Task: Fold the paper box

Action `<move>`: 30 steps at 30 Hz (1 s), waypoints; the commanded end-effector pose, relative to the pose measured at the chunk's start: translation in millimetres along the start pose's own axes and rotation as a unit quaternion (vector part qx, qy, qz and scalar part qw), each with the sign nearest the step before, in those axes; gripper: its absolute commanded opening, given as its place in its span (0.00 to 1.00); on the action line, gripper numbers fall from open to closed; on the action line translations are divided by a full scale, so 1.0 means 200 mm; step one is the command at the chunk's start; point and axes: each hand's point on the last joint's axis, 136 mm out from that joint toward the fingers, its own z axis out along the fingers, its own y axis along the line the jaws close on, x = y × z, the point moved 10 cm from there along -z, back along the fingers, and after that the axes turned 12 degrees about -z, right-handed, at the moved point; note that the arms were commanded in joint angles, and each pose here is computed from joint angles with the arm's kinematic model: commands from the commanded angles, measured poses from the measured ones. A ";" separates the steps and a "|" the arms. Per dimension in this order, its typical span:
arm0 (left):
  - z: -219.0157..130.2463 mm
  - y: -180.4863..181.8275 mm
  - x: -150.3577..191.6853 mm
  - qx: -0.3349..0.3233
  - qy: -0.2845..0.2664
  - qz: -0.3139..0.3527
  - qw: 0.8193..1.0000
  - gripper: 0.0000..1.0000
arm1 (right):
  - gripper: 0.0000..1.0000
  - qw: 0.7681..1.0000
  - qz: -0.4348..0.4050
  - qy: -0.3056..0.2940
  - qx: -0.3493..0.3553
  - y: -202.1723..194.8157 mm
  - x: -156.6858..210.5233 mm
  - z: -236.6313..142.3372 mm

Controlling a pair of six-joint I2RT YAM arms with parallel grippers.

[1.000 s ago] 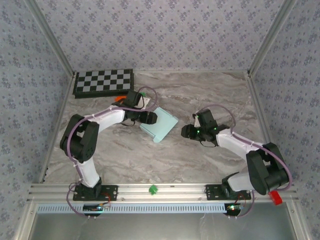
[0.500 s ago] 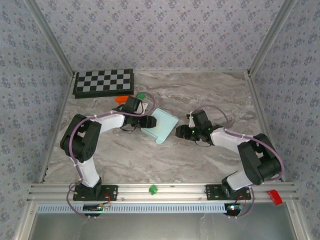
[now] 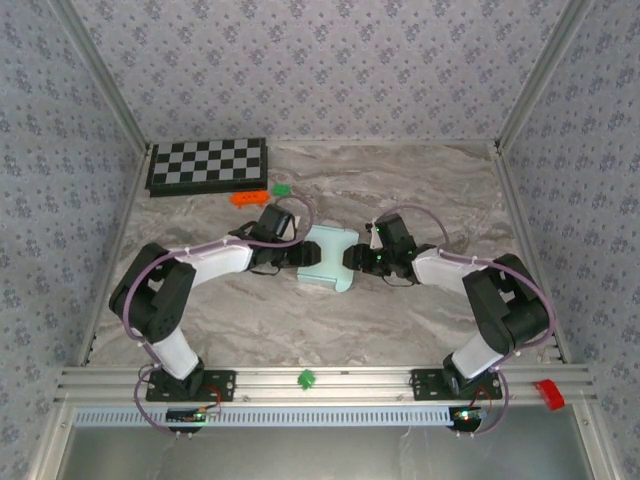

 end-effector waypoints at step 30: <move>0.00 0.02 -0.07 0.009 -0.012 -0.038 0.999 0.31 | 0.54 0.990 0.031 -0.018 -0.136 -0.02 -0.03 0.11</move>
